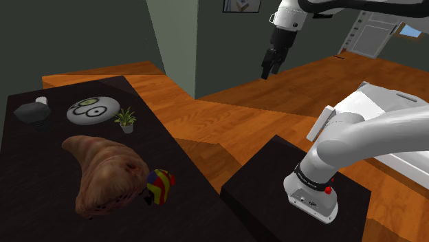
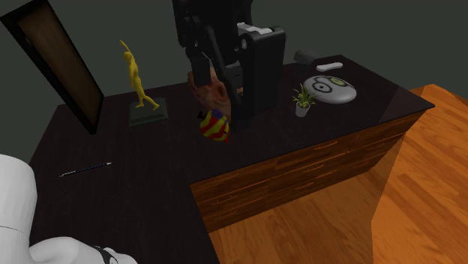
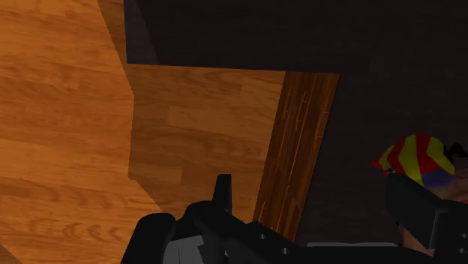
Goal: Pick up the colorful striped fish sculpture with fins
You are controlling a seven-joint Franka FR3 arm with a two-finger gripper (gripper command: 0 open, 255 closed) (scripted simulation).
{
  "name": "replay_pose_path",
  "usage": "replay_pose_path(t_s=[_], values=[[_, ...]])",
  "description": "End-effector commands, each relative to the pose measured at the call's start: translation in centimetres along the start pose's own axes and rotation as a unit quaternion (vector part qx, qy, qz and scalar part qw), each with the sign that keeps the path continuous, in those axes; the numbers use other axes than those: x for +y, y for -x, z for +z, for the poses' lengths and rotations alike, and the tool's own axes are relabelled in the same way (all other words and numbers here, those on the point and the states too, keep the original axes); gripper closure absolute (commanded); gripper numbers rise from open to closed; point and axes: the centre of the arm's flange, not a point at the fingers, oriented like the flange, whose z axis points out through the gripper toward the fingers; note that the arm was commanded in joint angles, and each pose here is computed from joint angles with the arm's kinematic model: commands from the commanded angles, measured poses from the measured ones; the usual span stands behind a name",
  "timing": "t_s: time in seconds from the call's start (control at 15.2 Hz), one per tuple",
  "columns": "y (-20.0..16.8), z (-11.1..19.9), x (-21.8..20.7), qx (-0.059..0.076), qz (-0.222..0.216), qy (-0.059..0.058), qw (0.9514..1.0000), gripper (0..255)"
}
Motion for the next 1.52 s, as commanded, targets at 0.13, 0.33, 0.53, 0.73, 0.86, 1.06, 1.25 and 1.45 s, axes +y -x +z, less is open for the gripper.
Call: replay_pose_path(t_s=[0.13, 0.33, 0.53, 0.73, 0.86, 1.06, 1.25, 1.45], values=[[-0.3, 2.3, -1.1, 0.001, 0.010, -0.008, 0.9999, 0], [-0.8, 5.6, -2.8, 0.001, 0.025, -0.019, 0.9995, 0], [-1.4, 8.9, -4.6, 0.002, 0.040, -0.031, 0.9987, 0], [-2.0, 12.2, -6.4, 0.003, 0.056, -0.042, 0.9976, 0], [-2.5, 14.3, -7.6, 0.004, 0.066, -0.050, 0.9966, 0], [-3.2, 17.5, -9.5, 0.004, 0.081, -0.061, 0.9948, 0], [-4.0, 20.7, -11.5, 0.005, 0.096, -0.073, 0.9927, 0], [-4.9, 23.8, -13.5, 0.006, 0.111, -0.084, 0.9903, 0]])
